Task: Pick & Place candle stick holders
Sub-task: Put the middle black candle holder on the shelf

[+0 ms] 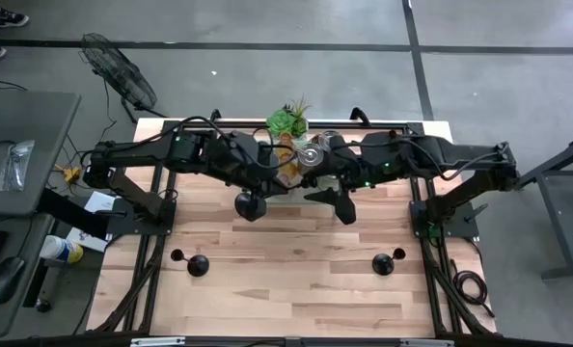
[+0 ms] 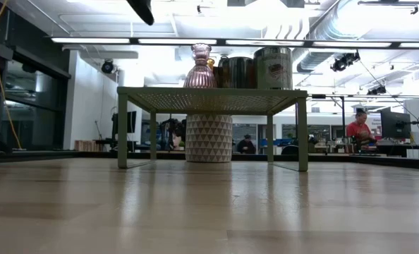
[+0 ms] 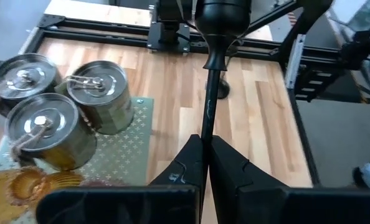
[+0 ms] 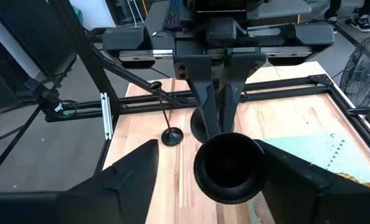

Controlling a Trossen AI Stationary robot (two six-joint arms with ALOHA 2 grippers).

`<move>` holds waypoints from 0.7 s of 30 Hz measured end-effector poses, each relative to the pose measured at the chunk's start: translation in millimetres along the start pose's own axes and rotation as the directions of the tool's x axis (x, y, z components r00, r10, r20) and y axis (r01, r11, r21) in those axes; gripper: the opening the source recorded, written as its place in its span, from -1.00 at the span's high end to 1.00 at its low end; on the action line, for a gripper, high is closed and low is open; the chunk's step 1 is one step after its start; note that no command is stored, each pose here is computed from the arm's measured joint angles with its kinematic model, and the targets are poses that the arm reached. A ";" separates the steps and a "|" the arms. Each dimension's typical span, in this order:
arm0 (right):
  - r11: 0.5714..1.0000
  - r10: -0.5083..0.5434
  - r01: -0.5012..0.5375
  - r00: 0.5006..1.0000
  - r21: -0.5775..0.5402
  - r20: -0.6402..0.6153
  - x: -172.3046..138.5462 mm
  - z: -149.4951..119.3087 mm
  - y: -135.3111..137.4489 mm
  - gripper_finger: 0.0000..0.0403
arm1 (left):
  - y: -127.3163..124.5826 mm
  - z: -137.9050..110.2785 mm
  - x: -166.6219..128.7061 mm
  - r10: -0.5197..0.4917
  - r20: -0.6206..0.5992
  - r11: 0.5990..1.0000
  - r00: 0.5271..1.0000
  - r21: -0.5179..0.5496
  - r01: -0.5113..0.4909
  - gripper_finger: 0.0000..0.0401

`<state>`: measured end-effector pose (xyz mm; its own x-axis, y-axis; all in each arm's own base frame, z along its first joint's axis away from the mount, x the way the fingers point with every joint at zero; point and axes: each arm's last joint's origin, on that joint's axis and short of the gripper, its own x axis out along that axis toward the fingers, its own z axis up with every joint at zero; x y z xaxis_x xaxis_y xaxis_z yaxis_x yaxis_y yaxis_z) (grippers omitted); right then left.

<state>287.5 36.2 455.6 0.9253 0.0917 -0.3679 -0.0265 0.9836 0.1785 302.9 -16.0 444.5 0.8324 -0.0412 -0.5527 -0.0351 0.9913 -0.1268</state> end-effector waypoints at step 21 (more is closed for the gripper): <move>0.996 -0.082 0.084 0.990 -0.010 0.117 -78.5 7.8 -3.4 -0.35 | 13.2 -4.3 -54.1 0.386 0.123 0.918 0.914 0.041 -0.393 1.00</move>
<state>217.9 24.4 491.0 0.9622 -0.0085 -0.2723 0.0478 0.9893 0.1381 255.0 -1.3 469.2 0.8155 0.3603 -0.4529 -0.3367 0.9319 0.1350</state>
